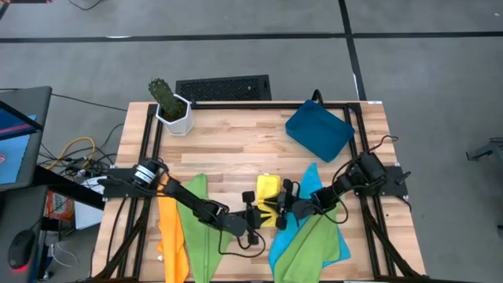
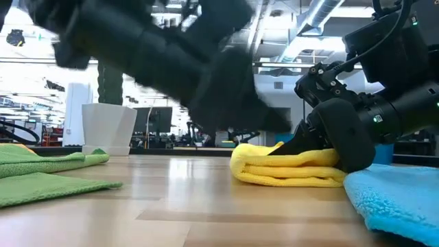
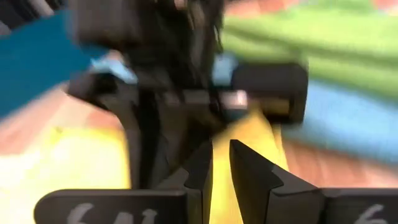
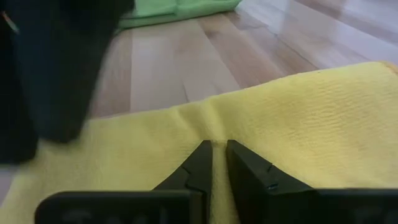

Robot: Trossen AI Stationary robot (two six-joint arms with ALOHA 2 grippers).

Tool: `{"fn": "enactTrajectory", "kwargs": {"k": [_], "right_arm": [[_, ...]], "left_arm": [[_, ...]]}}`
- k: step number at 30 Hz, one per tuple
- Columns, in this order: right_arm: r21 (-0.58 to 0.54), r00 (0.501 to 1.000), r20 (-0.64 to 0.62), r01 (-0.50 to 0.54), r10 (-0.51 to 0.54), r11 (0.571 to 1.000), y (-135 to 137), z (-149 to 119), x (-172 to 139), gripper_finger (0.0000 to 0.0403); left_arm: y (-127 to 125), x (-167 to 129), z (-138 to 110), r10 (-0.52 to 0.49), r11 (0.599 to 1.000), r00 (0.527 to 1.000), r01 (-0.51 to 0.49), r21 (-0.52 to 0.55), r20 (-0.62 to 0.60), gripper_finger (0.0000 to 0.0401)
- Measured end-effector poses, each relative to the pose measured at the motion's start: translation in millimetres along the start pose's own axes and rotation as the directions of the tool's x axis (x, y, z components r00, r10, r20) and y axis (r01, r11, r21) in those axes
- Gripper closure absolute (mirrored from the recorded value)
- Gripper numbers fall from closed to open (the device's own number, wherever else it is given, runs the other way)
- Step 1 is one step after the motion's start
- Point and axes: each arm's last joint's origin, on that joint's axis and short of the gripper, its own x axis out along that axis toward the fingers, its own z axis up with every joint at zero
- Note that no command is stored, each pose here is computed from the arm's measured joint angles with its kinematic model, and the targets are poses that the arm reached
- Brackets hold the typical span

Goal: Fold microfiber towels
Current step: Fold the yellow microfiber cloth

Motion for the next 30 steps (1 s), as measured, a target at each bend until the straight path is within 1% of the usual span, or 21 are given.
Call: {"fn": "enactTrajectory", "kwargs": {"k": [3,6,8,11,12,15,17,18,20,21,23,27,30], "right_arm": [[-0.003,1.000,0.007,-0.007,0.007,1.000,0,0,0,0.0332],[-0.008,1.000,0.009,-0.009,0.009,1.000,0,0,0,0.0332],[-0.008,1.000,0.009,-0.009,0.009,1.000,0,0,0,0.0332],[-0.016,1.000,0.014,-0.009,0.009,1.000,0,2,-1,0.0332],[-0.039,1.000,0.012,-0.001,0.002,0.999,-2,4,-3,0.0332],[-0.107,0.998,0.012,0.068,-0.068,0.992,-7,10,-15,0.0333],[-0.144,0.992,0.032,0.126,-0.122,0.982,-16,13,-24,0.0333],[-0.151,0.988,0.052,0.149,-0.142,0.977,-21,15,-27,0.0333],[-0.122,0.981,0.122,0.163,-0.148,0.979,-27,22,-29,0.0333],[-0.112,0.977,0.156,0.165,-0.147,0.980,-30,25,-30,0.0333],[-0.104,0.973,0.203,0.136,-0.113,0.985,-35,27,-29,0.0333],[-0.128,0.968,0.245,0.097,-0.063,0.987,-41,30,-21,0.0333],[-0.166,0.965,0.264,0.040,0.006,0.985,-39,37,-13,0.0333]], "left_arm": [[-7,14,-26,-0.012,1.000,1.000,0.012,-0.022,0.010,0.0354],[-11,21,-35,-0.006,0.996,0.997,0.012,-0.086,0.077,0.0354],[-13,24,-39,-0.002,0.994,0.995,0.012,-0.105,0.096,0.0354],[-12,24,-42,-0.009,0.991,0.997,0.019,-0.130,0.071,0.0354],[-12,24,-43,-0.013,0.991,0.998,0.020,-0.135,0.055,0.0354],[-12,24,-44,-0.018,0.986,1.000,0.020,-0.166,0.017,0.0354],[-12,24,-45,-0.028,0.983,1.000,0.029,-0.181,0.005,0.0354],[-12,24,-45,-0.030,0.982,1.000,0.030,-0.185,0.001,0.0354],[-11,24,-46,-0.032,0.982,1.000,0.031,-0.185,0.000,0.0354],[-11,25,-46,-0.031,0.982,1.000,0.030,-0.186,-0.001,0.0354],[-10,25,-46,-0.035,0.982,0.999,0.034,-0.188,-0.002,0.0354],[-10,25,-47,-0.038,0.981,0.999,0.036,-0.191,-0.003,0.0354],[-10,25,-47,-0.038,0.981,0.999,0.036,-0.192,-0.004,0.0354]]}}
